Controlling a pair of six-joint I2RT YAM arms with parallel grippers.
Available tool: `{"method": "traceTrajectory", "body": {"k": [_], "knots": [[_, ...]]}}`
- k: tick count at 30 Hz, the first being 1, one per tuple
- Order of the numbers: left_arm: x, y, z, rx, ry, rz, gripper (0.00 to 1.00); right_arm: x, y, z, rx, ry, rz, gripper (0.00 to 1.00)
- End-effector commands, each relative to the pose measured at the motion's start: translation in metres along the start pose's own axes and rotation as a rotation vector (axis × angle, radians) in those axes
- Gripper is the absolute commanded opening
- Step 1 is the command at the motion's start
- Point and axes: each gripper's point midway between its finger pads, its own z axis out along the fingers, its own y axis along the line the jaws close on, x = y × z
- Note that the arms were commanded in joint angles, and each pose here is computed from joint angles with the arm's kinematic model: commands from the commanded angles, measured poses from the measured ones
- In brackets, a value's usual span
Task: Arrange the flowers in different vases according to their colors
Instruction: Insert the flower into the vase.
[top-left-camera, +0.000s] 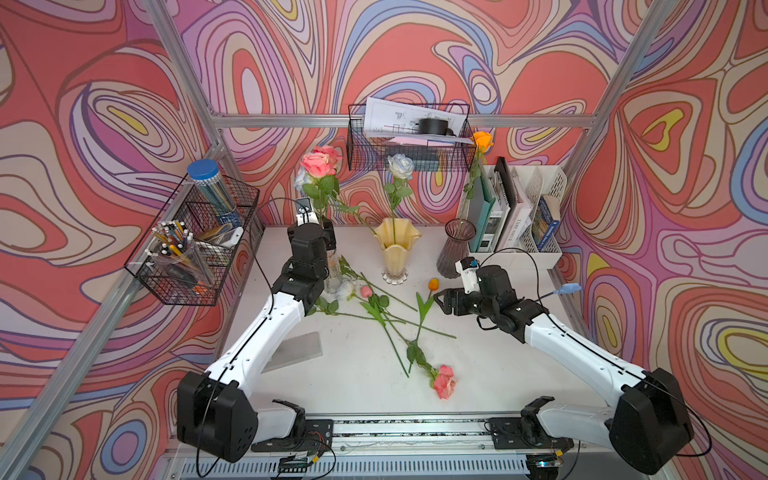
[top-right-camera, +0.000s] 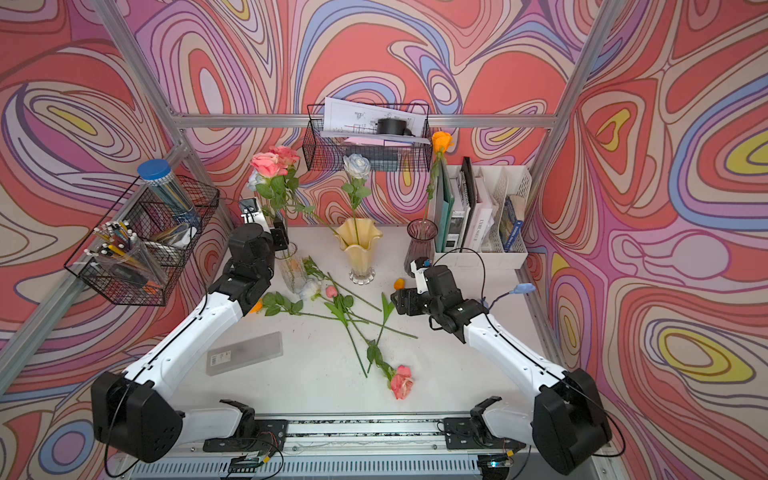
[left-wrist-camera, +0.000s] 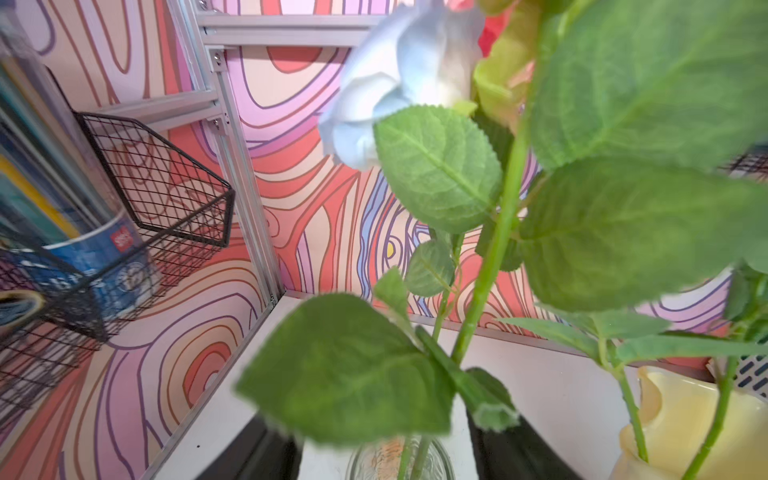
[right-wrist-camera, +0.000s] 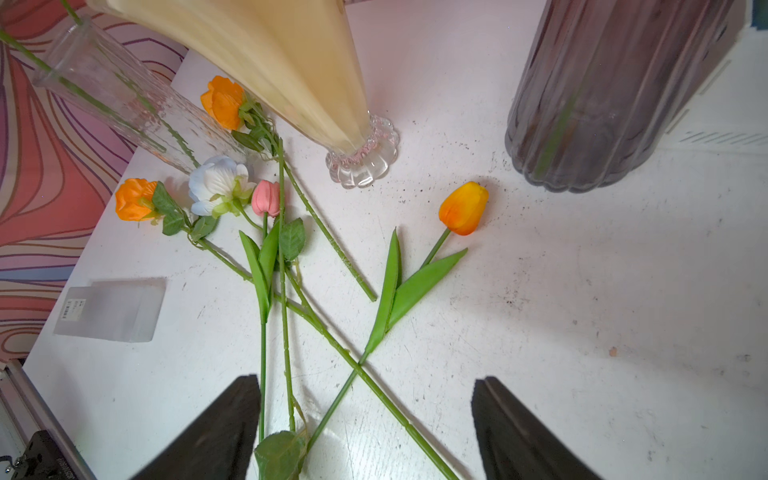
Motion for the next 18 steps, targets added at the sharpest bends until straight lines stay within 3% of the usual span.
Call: {"method": "traceTrajectory", "body": {"k": [1,4,13,18], "knots": [[0.005,0.003,-0.014,0.015,0.067,0.015,0.76,-0.004,0.003,-0.008,-0.015,-0.021,0.001,0.82],[0.018,0.004,-0.014,0.004,0.112,0.026,0.85,-0.004,0.004,-0.01,-0.02,-0.023,0.002,0.82],[0.026,0.001,-0.006,0.002,0.091,0.031,0.79,0.001,0.002,-0.021,-0.009,-0.035,0.001,0.82],[0.022,0.003,-0.011,0.006,0.083,0.021,0.85,0.007,0.0,-0.021,-0.006,-0.03,0.005,0.82]]}}
